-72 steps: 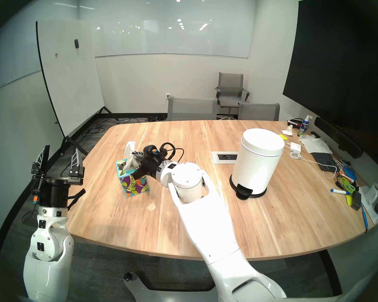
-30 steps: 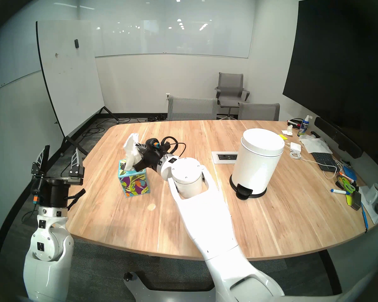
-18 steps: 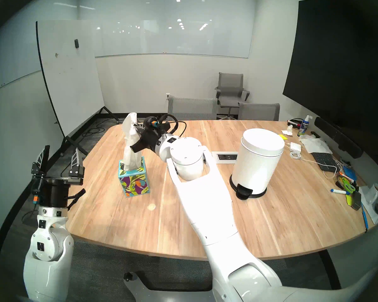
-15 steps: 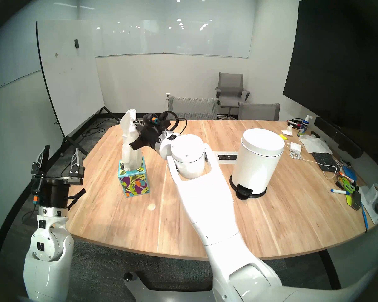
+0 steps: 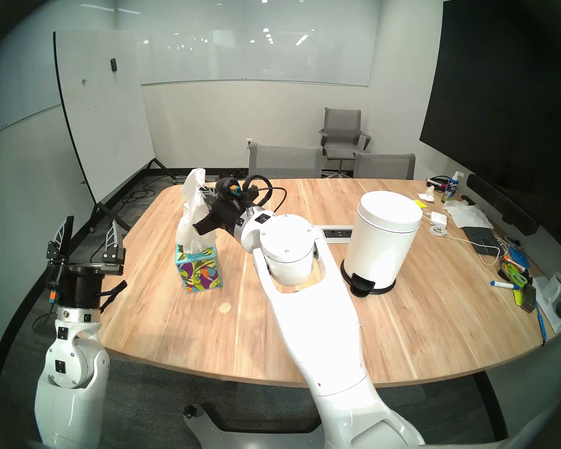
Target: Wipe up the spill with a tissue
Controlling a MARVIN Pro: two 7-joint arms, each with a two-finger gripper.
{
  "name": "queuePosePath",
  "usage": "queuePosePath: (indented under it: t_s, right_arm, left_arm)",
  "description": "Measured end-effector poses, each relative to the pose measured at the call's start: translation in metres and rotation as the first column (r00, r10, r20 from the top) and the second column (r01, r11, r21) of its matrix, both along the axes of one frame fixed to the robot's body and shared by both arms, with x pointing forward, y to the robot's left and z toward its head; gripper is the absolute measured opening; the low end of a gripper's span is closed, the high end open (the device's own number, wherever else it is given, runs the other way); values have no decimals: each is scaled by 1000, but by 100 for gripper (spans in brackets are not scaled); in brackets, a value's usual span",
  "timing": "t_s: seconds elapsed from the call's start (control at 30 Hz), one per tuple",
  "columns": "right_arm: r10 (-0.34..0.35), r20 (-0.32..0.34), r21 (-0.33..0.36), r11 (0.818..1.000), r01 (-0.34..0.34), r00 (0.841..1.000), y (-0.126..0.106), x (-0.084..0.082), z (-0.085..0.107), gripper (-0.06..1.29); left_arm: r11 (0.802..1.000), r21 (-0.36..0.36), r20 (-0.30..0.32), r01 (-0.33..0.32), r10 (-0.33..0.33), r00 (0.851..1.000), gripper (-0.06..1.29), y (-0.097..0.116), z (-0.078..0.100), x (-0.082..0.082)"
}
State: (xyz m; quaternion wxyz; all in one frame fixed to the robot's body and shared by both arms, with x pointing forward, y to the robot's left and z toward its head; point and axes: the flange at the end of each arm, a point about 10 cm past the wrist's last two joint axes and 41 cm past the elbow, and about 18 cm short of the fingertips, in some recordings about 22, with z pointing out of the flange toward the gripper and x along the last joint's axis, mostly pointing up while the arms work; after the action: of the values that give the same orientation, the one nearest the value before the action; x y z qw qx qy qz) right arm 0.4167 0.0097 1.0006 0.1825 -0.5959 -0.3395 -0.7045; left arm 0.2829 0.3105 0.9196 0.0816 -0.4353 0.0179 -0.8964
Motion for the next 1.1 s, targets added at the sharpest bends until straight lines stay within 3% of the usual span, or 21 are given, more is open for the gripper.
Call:
queuePosePath:
  t_s: [0.7,1.1]
  right_arm:
    - [-54,-3,26,998,54,999,-20,-23,-11,-3]
    - [-92,-2,35,995,92,996,-40,-28,-16,-3]
  left_arm:
    - [1000,0,0,0,0,1000,127,0,0,0]
    - [1000,0,0,0,0,1000,127,0,0,0]
